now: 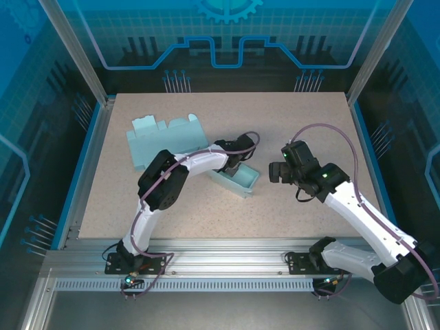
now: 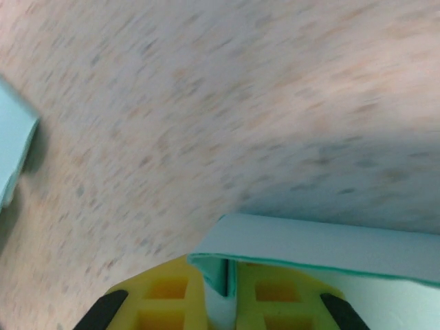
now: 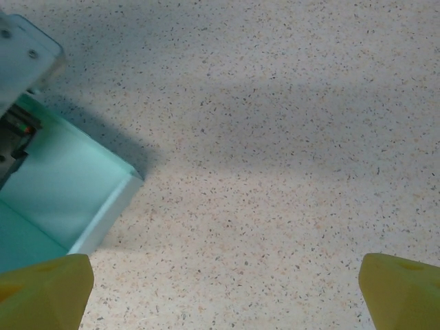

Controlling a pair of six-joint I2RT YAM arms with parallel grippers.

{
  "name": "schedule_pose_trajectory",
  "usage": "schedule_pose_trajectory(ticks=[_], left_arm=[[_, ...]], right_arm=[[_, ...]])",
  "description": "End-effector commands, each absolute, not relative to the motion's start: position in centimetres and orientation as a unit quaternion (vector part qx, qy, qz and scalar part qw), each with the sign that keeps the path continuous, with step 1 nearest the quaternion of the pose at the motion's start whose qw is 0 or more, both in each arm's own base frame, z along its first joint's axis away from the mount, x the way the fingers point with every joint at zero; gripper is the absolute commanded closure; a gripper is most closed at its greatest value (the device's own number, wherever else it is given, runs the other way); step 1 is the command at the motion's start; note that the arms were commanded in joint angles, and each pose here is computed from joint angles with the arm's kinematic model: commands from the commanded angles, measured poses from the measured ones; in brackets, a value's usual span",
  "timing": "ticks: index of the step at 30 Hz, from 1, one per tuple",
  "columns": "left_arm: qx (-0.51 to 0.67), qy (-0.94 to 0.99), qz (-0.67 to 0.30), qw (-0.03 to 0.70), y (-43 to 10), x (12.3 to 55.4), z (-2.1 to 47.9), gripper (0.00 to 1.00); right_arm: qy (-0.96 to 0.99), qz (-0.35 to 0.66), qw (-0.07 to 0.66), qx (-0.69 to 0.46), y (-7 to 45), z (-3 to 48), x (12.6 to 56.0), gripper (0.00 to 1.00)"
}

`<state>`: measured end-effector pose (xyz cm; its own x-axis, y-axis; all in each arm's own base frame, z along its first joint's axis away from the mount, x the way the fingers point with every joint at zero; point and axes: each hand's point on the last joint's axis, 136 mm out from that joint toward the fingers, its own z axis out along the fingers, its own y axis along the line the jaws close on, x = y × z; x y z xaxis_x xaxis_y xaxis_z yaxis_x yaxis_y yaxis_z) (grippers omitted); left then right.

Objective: Fold the paper box

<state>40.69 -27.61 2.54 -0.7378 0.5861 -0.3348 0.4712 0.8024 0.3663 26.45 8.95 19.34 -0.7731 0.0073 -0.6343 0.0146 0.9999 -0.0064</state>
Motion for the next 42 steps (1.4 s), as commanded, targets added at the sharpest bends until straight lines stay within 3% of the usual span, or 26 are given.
schedule_pose_trajectory(ticks=[1,6,11,13,17,22,26,30,34,38,42], left_arm=[[0.435,0.870,0.062,0.225,-32.3,39.0,2.4,1.00],[0.543,0.811,0.017,0.219,-35.6,36.8,2.8,0.96],[0.551,0.796,0.043,0.249,-36.3,38.8,4.7,0.63],[0.543,0.793,0.058,0.268,-36.4,39.8,6.2,0.56],[0.528,0.786,0.079,0.312,-36.2,40.6,10.1,0.28],[0.513,0.781,0.066,0.351,-35.8,39.6,14.5,0.18],[0.475,0.791,0.051,0.383,-35.1,38.2,18.1,0.03],[0.348,0.836,0.060,0.420,-32.2,37.7,22.6,0.01],[0.139,0.894,0.082,0.418,-25.0,35.7,25.7,0.01],[0.005,0.939,0.014,0.343,-21.4,31.3,23.3,0.01],[-0.070,0.959,-0.081,0.263,-22.1,28.5,19.3,0.01]], right_arm=[[0.935,-0.008,0.352,0.029,8.1,20.2,26.4,0.00],[0.932,-0.015,0.359,0.038,7.4,20.3,26.1,0.00],[0.932,-0.011,0.361,0.039,7.3,20.0,26.0,0.00],[0.932,-0.008,0.361,0.039,7.4,19.8,25.9,0.00],[0.931,-0.001,0.362,0.041,7.4,19.5,25.8,0.00],[0.931,0.006,0.362,0.039,7.7,19.3,25.9,0.00],[0.934,0.004,0.356,0.034,7.8,18.8,26.0,0.00],[0.938,0.004,0.345,0.030,8.0,17.9,25.9,0.00],[0.939,0.007,0.342,0.031,8.1,17.6,25.9,0.00],[0.941,0.010,0.337,0.029,8.1,16.4,25.5,0.00],[0.940,0.014,0.340,0.027,8.2,16.4,25.5,0.00]])
